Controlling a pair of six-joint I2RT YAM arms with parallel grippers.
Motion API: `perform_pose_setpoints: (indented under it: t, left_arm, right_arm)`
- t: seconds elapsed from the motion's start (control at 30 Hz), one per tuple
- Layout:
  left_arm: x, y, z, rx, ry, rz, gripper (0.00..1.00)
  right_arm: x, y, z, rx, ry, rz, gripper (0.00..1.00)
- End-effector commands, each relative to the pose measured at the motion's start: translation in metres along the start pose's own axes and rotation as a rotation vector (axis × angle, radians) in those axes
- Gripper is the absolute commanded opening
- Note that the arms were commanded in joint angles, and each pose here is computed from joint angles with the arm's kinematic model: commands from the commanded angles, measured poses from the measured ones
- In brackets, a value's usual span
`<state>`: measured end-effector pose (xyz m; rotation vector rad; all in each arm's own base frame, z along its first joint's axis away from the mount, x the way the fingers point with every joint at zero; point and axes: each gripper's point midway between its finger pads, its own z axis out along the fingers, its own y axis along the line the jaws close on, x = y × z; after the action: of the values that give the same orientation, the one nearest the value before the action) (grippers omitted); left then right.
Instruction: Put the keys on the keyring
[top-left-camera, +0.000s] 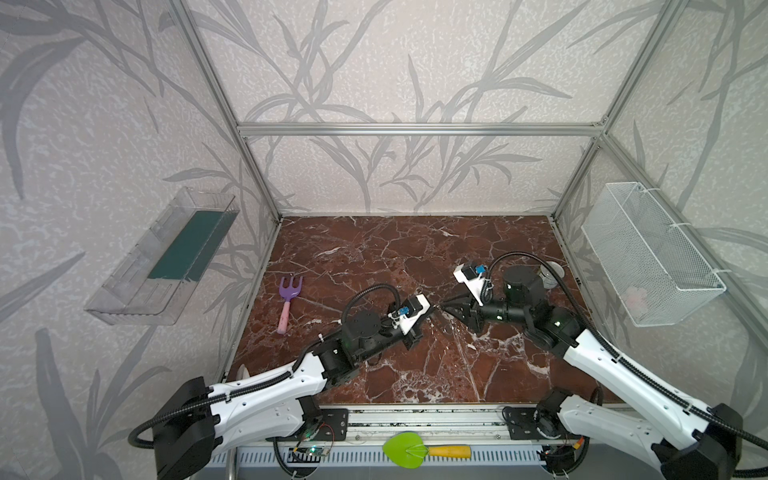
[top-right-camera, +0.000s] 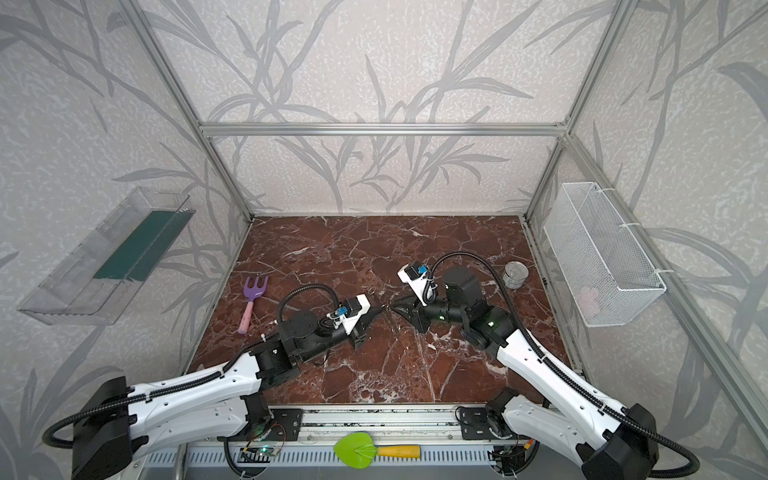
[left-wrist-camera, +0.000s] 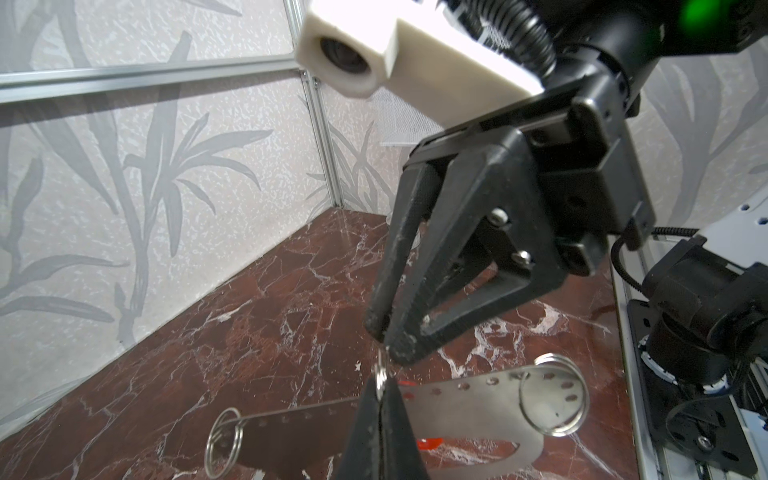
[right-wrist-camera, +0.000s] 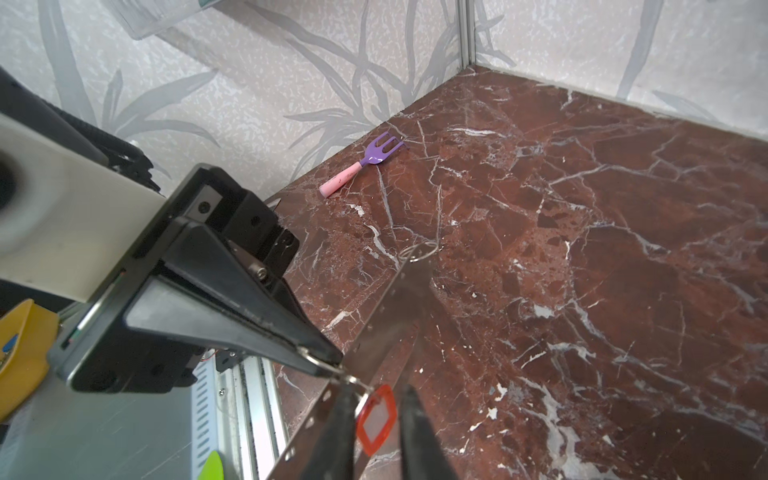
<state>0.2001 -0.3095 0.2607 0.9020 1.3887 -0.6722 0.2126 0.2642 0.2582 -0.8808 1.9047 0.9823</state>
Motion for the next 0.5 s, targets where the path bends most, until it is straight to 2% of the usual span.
perform_pose_setpoints:
  t: [0.0,0.2,0.37,0.47]
  left_arm:
    - [-0.028,0.01,-0.005,-0.058,-0.121,0.004,0.0]
    - [-0.042,0.007,-0.009,0.006,-0.219,0.033,0.0]
    - [-0.052,0.024,-0.019,0.166,-0.269,-0.072,0.0]
    - [-0.055,0.023,-0.02,0.23,-0.253,-0.081,0.0]
  right_arm:
    - [-0.02,-0.002,-0.011,0.042,-0.07,-0.037,0.34]
    - [-0.035,-0.002,-0.018,0.051,-0.125,-0.065,0.43]
    - [-0.042,0.005,-0.024,0.028,-0.167,-0.107,0.49]
    - [-0.043,0.011,-0.028,0.007,-0.187,-0.128,0.5]
